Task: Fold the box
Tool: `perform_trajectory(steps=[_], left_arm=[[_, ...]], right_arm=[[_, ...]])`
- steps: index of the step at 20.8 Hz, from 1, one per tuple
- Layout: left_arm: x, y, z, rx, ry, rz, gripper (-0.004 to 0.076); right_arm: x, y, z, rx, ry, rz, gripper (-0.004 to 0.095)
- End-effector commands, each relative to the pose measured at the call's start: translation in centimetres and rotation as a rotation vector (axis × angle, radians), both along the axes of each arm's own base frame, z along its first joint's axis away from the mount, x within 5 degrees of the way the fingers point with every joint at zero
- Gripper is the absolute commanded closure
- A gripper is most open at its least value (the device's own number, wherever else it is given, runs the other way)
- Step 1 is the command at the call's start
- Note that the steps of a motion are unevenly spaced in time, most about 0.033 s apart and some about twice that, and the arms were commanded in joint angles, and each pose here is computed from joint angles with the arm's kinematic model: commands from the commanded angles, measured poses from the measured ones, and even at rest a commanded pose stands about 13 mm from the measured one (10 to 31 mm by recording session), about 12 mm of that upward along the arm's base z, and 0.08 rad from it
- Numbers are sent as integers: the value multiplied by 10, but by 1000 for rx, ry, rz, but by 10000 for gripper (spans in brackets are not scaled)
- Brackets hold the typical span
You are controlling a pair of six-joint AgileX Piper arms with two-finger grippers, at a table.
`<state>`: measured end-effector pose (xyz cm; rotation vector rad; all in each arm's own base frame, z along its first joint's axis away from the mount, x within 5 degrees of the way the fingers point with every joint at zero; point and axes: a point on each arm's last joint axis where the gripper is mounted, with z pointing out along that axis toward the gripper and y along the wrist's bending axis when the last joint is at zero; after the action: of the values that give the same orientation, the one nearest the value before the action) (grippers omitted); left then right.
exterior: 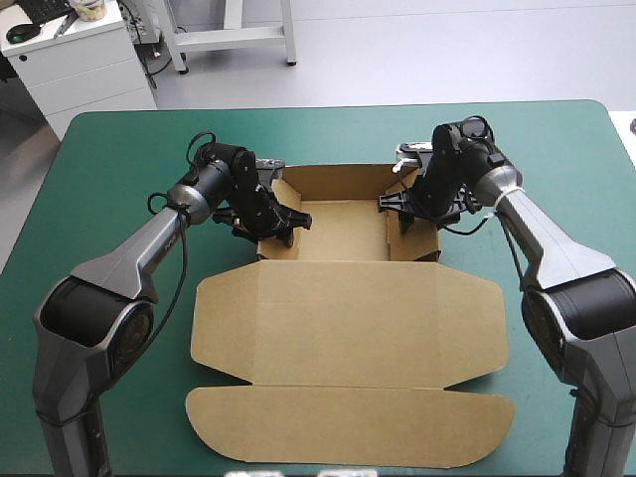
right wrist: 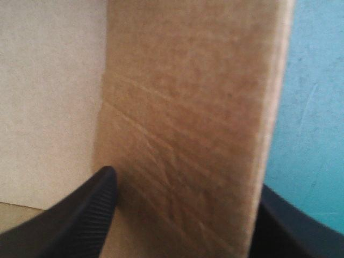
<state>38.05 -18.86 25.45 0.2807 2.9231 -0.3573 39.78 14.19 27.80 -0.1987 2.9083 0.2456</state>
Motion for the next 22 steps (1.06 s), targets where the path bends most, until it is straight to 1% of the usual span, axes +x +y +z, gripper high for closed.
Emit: perform_trajectory(steps=[1, 3, 5, 6, 7, 8, 9, 11, 12, 13, 14, 16, 17, 20, 22], left_arm=[[-7, -1, 34, -56, -75, 2, 202], [-4, -1, 45, -65, -99, 0, 203], [-1, -1, 65, -67, -156, -6, 203], [0, -1, 80, -80, -195, -8, 204], [1, -2, 89, -91, -220, -9, 204], [1, -2, 106, -110, -262, -12, 204], [0, -2, 117, -120, -286, -14, 204], [-5, 4, 154, -127, -373, -18, 205], [-7, 5, 167, -137, -418, -15, 221], [-11, 7, 178, -152, -451, -15, 258], [-16, 9, 188, -165, -475, -14, 311], [-27, 15, 203, -177, -514, -16, 549], [-35, 18, 213, -183, -538, -17, 724], [-50, 25, 231, -184, -596, -51, 728], [-63, 31, 245, -195, -635, -57, 734]], right_arm=[[-9, -1, 29, 27, -57, 12, 95], [-7, -1, 32, 34, -79, 6, 85], [-4, -1, 44, 42, -124, -2, 85], [-2, -1, 58, 50, -166, -1, 85], [-2, -1, 64, 48, -180, 0, 85], [-1, -3, 79, 40, -233, -3, 85], [-1, -4, 86, 42, -256, -6, 85], [-10, -7, 112, 62, -325, -22, 86], [-14, -9, 118, 69, -339, -27, 86], [-20, -11, 126, 79, -354, -30, 85], [-27, -13, 133, 83, -366, -30, 85], [-45, -19, 145, 85, -385, -31, 85], [-54, -23, 148, 80, -385, -31, 86], [-73, -29, 152, 80, -385, -31, 85], [-84, -34, 154, 62, -388, -25, 85]])
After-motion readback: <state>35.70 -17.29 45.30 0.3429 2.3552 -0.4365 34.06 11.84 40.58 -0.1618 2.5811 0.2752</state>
